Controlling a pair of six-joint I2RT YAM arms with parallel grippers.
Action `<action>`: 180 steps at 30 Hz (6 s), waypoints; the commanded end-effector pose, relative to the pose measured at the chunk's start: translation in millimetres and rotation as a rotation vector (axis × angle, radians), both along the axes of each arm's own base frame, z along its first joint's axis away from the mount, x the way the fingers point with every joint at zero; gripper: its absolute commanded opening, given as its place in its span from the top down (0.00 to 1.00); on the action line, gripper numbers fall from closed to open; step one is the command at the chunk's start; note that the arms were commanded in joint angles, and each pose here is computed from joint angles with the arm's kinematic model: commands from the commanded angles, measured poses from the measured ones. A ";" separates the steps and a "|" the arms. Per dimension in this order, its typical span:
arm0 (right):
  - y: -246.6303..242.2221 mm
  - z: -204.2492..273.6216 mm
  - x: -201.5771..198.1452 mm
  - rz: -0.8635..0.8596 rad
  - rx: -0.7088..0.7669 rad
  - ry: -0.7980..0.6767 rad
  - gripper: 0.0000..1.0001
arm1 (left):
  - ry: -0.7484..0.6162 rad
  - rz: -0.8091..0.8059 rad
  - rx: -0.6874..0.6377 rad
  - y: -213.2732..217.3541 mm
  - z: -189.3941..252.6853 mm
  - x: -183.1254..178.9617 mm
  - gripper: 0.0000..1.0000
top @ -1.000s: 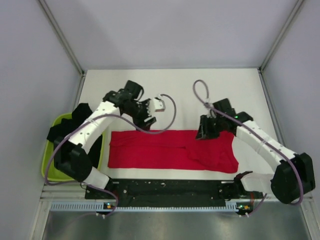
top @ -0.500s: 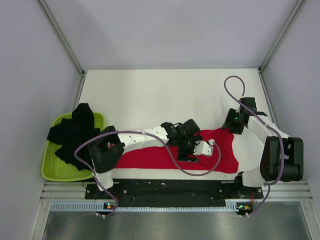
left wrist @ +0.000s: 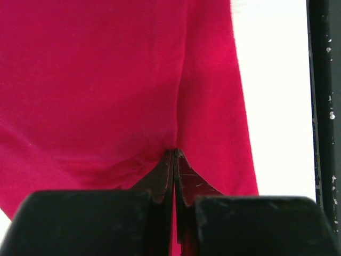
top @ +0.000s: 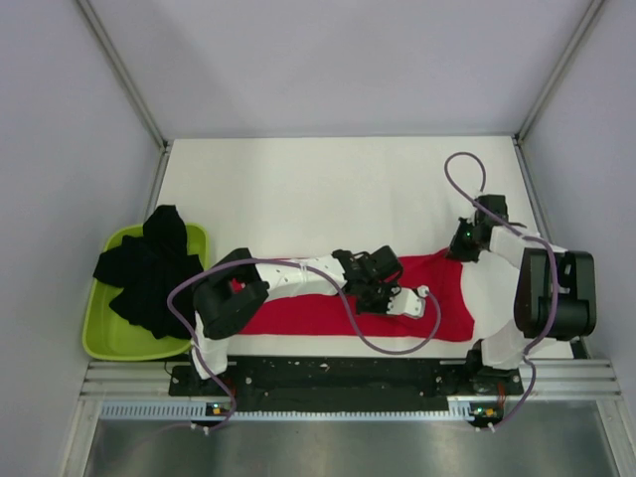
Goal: Fold and stack the t-shirts
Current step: Rotate the tshirt 90 degrees, then grab the bottom of the folded rectangular tshirt with both arms, then fold the folded rectangular tshirt in 1/3 of the way, then grab one side of the 2/3 rectangular tshirt with both arms
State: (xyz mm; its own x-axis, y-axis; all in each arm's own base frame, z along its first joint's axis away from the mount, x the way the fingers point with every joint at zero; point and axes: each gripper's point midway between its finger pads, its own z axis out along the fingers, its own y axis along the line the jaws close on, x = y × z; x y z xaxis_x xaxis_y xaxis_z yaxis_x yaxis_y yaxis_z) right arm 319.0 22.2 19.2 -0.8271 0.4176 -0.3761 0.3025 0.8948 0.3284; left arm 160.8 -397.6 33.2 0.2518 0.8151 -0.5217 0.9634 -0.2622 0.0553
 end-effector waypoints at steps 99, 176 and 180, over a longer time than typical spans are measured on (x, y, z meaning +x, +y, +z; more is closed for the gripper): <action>177.1 21.1 -205.4 2.076 -0.312 -0.771 0.43 | -0.153 -0.177 0.020 131.9 -16.9 16.2 0.85; 129.0 104.2 -59.2 1.626 -0.463 -0.942 0.46 | -0.148 -0.001 -0.082 76.0 61.8 165.5 0.28; 132.5 68.6 -71.3 1.700 -0.488 -0.813 0.47 | -0.177 0.006 -0.052 72.5 45.6 165.9 0.27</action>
State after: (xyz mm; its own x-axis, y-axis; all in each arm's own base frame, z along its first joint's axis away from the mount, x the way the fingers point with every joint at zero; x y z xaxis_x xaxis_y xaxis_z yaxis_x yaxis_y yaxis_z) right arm 267.4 155.1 126.5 0.2319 -0.6703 -0.7050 -0.8680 0.1846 -0.4610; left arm 331.8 -320.5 86.3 0.2665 0.8074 -0.5264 0.9610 -0.1810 0.2089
